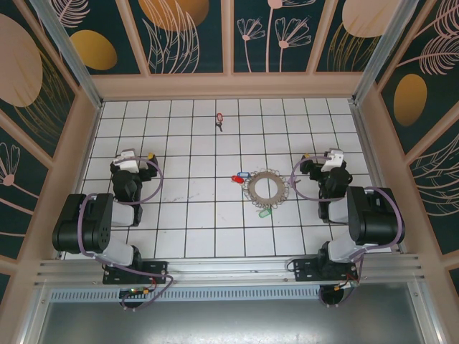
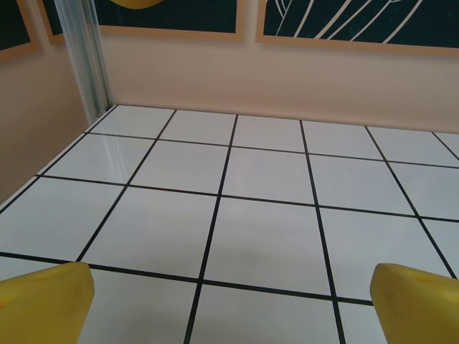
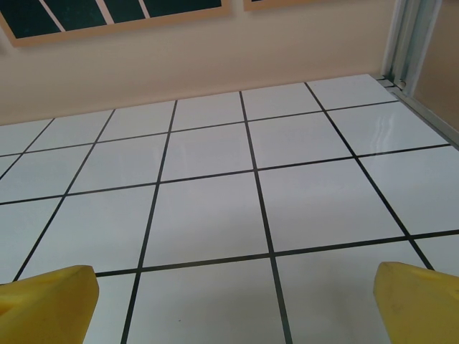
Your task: Put the keys on the keyring
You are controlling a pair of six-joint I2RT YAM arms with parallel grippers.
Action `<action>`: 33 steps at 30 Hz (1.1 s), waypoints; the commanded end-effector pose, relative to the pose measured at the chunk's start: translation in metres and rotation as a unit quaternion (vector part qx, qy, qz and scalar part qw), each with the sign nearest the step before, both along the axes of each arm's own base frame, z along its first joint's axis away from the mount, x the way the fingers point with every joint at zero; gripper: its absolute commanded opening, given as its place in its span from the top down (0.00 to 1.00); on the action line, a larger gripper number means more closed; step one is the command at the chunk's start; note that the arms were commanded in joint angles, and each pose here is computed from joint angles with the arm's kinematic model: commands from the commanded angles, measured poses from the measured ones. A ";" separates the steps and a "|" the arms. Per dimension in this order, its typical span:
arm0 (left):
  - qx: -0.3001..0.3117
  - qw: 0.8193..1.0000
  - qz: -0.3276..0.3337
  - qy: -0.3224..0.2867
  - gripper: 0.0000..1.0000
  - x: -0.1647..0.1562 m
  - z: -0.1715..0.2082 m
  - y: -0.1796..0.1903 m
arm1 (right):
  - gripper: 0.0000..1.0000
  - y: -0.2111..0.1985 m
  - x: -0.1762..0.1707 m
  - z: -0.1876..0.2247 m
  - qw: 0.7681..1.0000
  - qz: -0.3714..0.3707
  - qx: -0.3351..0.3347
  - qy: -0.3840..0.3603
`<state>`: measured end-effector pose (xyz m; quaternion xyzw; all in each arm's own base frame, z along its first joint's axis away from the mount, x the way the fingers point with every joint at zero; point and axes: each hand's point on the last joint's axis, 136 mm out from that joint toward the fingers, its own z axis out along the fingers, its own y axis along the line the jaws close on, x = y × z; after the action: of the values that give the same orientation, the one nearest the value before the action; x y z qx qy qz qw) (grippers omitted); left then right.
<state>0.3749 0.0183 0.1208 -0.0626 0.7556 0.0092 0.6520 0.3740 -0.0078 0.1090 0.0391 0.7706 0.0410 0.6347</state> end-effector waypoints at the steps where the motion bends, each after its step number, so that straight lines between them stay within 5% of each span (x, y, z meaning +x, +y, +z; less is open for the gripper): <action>1: 0.003 1.000 -0.004 -0.025 0.01 0.004 0.014 -0.002 | 0.01 -0.003 0.000 0.016 0.999 0.011 0.020 -0.029; 9: -0.031 0.998 0.017 -0.055 0.01 -0.020 0.073 0.004 | 0.01 0.023 -0.006 0.094 0.996 0.082 0.010 -0.039; 13: -0.101 0.994 0.019 -0.047 0.01 -0.036 0.113 0.001 | 0.01 -0.001 0.003 0.130 0.992 -0.013 0.125 0.013; 16: -0.203 0.974 0.095 -0.034 0.01 -0.048 0.130 0.021 | 0.01 -0.015 0.014 0.125 0.978 -0.070 0.180 0.074; 19: -0.189 0.979 -0.077 -0.027 0.01 -0.033 0.157 -0.036 | 0.08 -0.005 0.020 0.119 0.974 -0.054 0.197 0.094; 21: -0.210 0.964 -0.161 -0.015 0.01 -0.026 0.165 -0.065 | 0.09 0.007 0.020 0.119 0.975 -0.035 0.199 0.093; 26: -0.255 0.944 -0.207 0.039 0.01 -0.001 0.158 -0.087 | 0.09 0.037 0.009 0.104 0.980 -0.032 0.151 0.124; 33: -0.194 0.957 -0.194 0.097 0.01 0.037 0.136 -0.108 | 0.09 0.063 -0.018 0.082 0.975 -0.006 0.156 0.155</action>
<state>0.3979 -0.0775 0.2561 -0.0636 0.7869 -0.2691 0.5516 0.3694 0.0585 0.2011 0.1338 0.8371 0.1608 0.5055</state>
